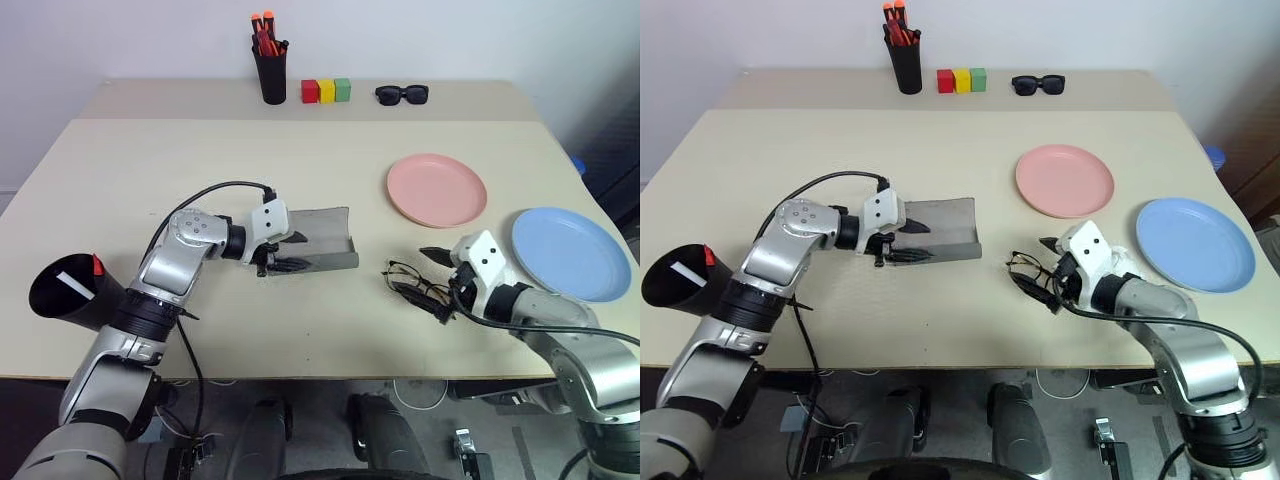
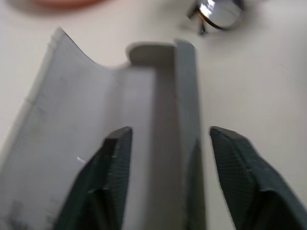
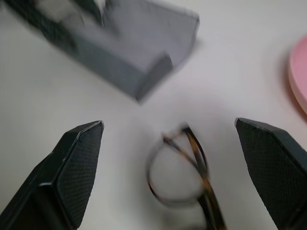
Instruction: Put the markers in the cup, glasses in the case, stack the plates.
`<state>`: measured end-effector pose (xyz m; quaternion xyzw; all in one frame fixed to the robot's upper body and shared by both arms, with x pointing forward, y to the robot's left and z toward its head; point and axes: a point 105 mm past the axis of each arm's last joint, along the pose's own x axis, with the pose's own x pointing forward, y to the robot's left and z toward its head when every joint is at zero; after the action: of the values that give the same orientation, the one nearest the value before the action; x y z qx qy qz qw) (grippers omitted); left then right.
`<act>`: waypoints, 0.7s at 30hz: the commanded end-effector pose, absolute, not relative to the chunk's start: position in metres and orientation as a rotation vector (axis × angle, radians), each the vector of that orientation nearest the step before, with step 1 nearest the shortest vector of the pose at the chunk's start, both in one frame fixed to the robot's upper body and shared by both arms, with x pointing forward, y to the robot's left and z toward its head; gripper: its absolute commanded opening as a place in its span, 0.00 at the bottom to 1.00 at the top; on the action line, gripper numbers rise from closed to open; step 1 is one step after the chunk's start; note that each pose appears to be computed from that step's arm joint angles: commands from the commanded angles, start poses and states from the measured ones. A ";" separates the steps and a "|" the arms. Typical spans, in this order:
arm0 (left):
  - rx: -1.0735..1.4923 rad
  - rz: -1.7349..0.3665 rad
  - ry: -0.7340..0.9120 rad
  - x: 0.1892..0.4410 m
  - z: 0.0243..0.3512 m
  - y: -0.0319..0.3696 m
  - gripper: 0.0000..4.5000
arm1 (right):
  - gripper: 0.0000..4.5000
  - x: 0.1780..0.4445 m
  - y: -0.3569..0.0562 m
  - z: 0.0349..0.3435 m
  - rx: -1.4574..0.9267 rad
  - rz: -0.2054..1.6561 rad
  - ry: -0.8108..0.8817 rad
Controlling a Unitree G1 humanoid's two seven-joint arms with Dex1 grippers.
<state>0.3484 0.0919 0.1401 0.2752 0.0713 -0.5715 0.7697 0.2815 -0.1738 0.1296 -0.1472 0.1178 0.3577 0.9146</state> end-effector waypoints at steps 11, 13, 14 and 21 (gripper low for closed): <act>0.389 -1.338 -0.061 0.247 0.137 0.065 0.53 | 1.00 0.282 -0.190 0.144 -0.715 0.695 0.275; 0.348 -1.306 -0.038 0.243 0.128 0.067 0.53 | 1.00 0.282 -0.191 0.139 -0.739 0.683 0.294; 0.332 -1.289 -0.022 0.243 0.124 0.068 0.53 | 1.00 0.282 -0.191 0.137 -0.749 0.676 0.302; 0.292 -1.245 0.028 0.240 0.105 0.071 0.53 | 1.00 0.285 -0.194 0.127 -0.780 0.631 0.339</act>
<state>0.2425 0.0726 0.1015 0.1381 0.0264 -0.5791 0.8030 0.2835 -0.1971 0.1202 -0.3615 0.1775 0.3080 0.8620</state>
